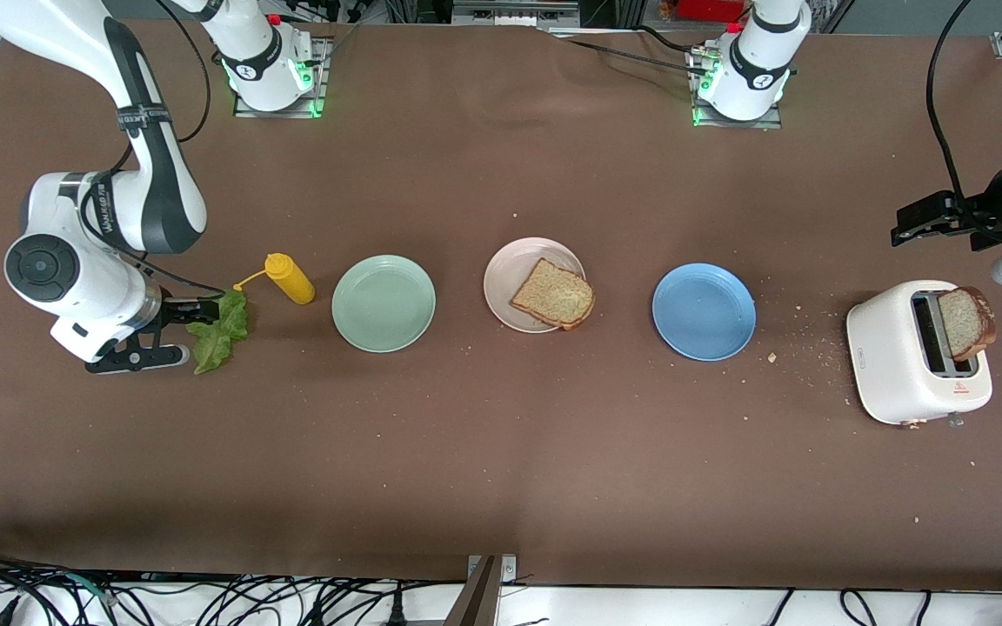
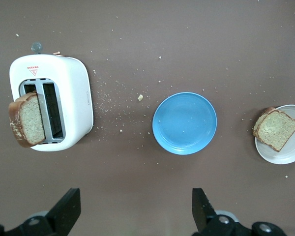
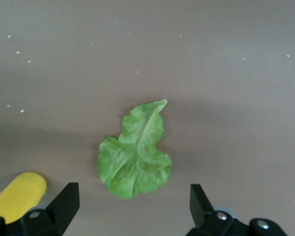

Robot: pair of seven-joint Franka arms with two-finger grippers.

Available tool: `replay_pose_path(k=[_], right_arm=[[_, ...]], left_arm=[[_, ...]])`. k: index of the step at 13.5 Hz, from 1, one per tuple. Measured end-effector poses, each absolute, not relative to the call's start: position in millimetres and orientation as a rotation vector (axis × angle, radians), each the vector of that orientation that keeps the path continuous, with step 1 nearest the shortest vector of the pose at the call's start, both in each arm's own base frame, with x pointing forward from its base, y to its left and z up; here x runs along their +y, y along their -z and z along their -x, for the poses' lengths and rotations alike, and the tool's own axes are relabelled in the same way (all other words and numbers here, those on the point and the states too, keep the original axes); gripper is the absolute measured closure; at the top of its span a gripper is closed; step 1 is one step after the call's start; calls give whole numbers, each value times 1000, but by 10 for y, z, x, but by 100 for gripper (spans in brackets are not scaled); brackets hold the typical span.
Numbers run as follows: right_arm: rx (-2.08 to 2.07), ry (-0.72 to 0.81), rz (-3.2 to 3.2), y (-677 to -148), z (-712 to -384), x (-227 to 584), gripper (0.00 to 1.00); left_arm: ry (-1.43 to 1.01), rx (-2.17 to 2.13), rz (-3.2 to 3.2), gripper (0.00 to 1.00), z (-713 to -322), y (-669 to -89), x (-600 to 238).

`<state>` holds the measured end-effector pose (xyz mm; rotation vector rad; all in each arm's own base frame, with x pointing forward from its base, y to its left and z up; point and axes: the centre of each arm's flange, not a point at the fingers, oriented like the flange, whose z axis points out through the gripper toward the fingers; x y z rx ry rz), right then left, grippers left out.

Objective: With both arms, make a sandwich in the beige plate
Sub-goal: 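Reach the right gripper down to the green lettuce leaf and grasp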

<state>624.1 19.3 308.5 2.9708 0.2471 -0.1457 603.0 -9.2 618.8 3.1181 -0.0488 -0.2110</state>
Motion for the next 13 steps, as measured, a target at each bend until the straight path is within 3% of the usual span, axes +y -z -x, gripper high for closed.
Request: replay_pose_path(k=[3,9,13], right_arm=[[246,78,-2981,-2754,-6143,104,0],[212,175,-2979,-2201,-6025,-81,0],[203,158,-2983,-1972,-6029,-75,0]], left_arm=[[211,-49,-3118,0,-6030,-6187,-92],[211,-49,-3118,0,-6030,-6187,-92],[211,-49,-3118,0,-6030,-6187,-92]])
